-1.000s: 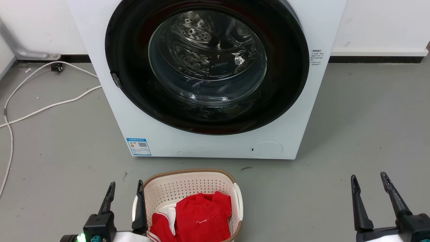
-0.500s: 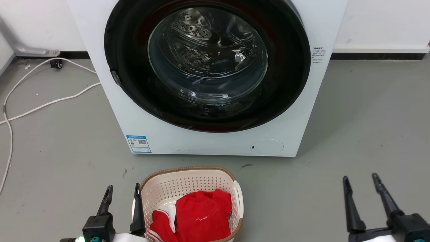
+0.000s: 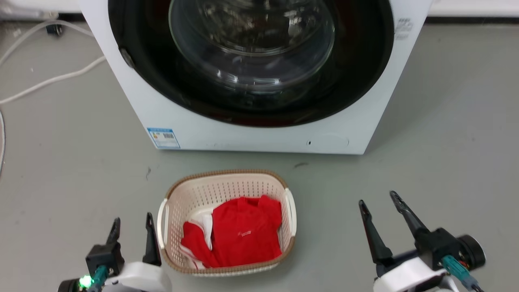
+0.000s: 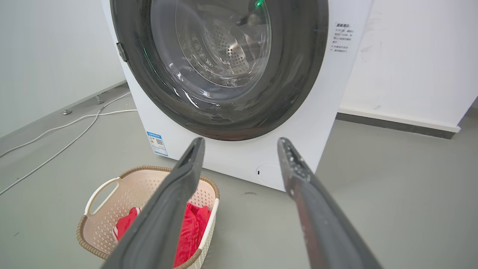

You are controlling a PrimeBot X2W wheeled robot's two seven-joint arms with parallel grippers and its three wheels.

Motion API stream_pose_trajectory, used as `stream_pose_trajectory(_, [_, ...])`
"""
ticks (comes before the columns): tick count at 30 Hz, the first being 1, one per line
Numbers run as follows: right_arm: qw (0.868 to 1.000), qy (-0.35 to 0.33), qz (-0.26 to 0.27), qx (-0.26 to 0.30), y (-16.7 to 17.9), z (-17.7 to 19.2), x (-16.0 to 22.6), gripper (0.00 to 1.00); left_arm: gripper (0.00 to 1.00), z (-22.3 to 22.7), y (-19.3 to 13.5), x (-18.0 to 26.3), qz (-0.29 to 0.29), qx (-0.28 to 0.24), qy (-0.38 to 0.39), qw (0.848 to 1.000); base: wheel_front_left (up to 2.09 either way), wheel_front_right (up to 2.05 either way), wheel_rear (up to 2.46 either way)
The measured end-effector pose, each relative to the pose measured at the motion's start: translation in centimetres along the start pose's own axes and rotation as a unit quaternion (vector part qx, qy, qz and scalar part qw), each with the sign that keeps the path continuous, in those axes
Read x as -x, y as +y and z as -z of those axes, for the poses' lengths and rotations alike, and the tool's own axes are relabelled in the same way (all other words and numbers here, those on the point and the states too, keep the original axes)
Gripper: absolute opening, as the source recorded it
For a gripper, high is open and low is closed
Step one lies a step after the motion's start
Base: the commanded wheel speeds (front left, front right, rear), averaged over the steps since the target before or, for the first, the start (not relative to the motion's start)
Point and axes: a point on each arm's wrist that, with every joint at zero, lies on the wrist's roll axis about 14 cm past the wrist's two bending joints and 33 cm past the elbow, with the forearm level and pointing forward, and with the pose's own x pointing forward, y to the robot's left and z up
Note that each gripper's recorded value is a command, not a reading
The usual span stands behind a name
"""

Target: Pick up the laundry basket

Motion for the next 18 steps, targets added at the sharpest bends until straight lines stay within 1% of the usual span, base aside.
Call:
stream_pose_trajectory(4, [0.999,0.038,-0.034,-0.008,1.1,2.7,-1.8,1.00,1.00,1.8,0.6,-1.7,-0.012,-0.004,0.030,0.999,0.00,0.00,0.00])
stream_pose_trajectory(8, [0.994,0.080,-0.071,-0.009,2.2,5.7,-3.2,1.00,1.00,4.0,0.9,-3.1,-0.018,-0.011,0.063,0.998,0.00,0.00,0.00])
stream_pose_trajectory(18, [0.977,0.168,-0.131,-0.009,3.6,12.5,-6.2,1.00,1.00,9.9,0.2,-6.9,-0.016,-0.029,0.144,0.989,0.00,0.00,0.00])
